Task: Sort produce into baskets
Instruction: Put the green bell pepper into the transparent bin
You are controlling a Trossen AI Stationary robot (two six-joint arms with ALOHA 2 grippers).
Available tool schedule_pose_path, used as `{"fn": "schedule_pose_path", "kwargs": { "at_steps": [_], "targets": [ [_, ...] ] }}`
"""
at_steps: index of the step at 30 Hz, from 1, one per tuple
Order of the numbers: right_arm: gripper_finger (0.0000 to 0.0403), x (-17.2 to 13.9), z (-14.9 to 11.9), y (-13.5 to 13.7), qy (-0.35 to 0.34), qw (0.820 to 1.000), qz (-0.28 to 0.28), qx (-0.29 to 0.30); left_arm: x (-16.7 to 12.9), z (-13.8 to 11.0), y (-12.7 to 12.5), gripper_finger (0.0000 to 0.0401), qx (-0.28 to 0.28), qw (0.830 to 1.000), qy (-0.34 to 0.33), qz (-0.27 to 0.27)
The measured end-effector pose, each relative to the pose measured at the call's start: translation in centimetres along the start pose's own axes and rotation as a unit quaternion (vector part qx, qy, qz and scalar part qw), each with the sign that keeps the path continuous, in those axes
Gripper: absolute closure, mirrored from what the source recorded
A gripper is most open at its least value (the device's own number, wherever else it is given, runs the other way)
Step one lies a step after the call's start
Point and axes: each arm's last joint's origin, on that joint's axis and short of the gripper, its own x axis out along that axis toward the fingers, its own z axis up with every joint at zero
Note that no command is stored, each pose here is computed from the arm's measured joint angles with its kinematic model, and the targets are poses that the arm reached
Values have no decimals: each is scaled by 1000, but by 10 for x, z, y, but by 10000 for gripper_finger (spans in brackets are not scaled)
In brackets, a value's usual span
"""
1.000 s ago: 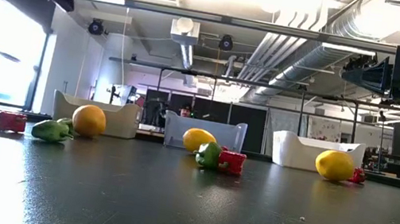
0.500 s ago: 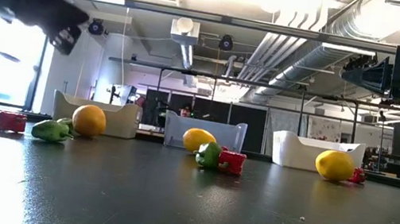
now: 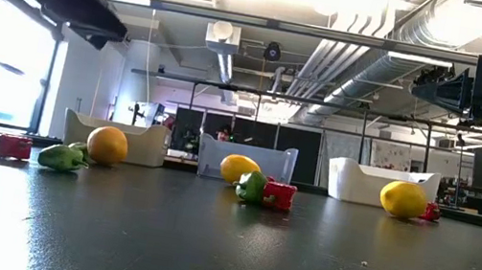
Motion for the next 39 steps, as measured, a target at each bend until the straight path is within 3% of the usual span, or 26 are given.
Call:
{"fn": "schedule_pose_path", "kwargs": {
  "at_steps": [5,12,17,22,33,39],
  "targets": [
    [402,0,0,0,0,1000,0,0,14,18,-6,401,-26,998,49,-12],
    [402,0,0,0,0,1000,0,0,37,19,-9,378,-40,992,122,-16],
    [402,0,0,0,0,1000,0,0,45,24,-7,345,-59,969,240,-18],
    [402,0,0,0,0,1000,0,0,61,28,-11,306,-75,955,287,-33],
    [402,0,0,0,0,1000,0,0,91,1,-37,226,-60,927,367,-50],
    [402,0,0,0,0,1000,0,0,101,-14,-51,215,0,919,394,-34]
  ]
}}
